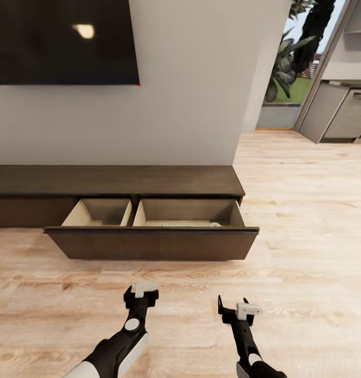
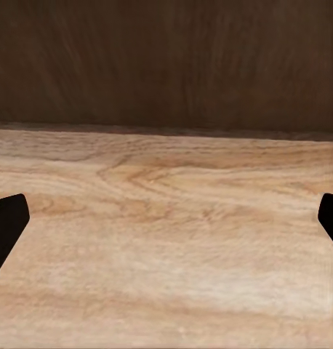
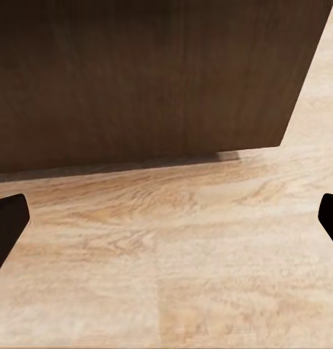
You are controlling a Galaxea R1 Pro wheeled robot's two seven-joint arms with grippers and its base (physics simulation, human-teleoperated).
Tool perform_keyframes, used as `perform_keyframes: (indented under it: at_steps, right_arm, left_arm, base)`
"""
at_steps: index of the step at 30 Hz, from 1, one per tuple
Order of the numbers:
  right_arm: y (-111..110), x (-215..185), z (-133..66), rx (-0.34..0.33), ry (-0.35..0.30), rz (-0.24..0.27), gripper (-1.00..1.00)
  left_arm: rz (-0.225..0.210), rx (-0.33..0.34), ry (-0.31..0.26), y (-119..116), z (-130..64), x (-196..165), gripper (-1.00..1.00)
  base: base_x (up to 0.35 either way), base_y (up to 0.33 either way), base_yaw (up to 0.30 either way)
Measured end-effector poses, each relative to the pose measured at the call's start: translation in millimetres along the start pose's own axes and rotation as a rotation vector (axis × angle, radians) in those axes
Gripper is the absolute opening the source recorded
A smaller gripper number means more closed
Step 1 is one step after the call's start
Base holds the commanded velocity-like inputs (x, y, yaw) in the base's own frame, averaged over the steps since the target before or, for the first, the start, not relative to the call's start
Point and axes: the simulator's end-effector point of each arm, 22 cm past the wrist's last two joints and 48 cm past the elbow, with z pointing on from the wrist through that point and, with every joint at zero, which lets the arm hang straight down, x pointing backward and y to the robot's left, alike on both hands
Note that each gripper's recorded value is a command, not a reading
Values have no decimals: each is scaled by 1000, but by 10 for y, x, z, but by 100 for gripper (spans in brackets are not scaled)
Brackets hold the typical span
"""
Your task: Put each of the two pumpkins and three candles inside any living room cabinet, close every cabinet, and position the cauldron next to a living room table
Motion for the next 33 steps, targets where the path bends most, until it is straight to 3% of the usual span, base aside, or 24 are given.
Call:
perform_keyframes:
  at_steps: [6,11,24,33]
  right_arm:
    - [67,-128,198,-7,-42,11,100]
    - [154,-55,255,-17,-39,17,100]
    - [186,94,287,-19,-5,17,100]
    - [191,95,285,-21,-4,16,100]
  left_arm:
    - [20,11,-3,-45,42,131,100]
    - [24,13,2,-50,87,257,100]
    - [19,11,-5,-57,124,302,100]
    - [23,11,1,-56,123,310,100]
  base:
    - [0,0,0]
    - [0,0,0]
    - [2,0,0]
    - [247,92,0]
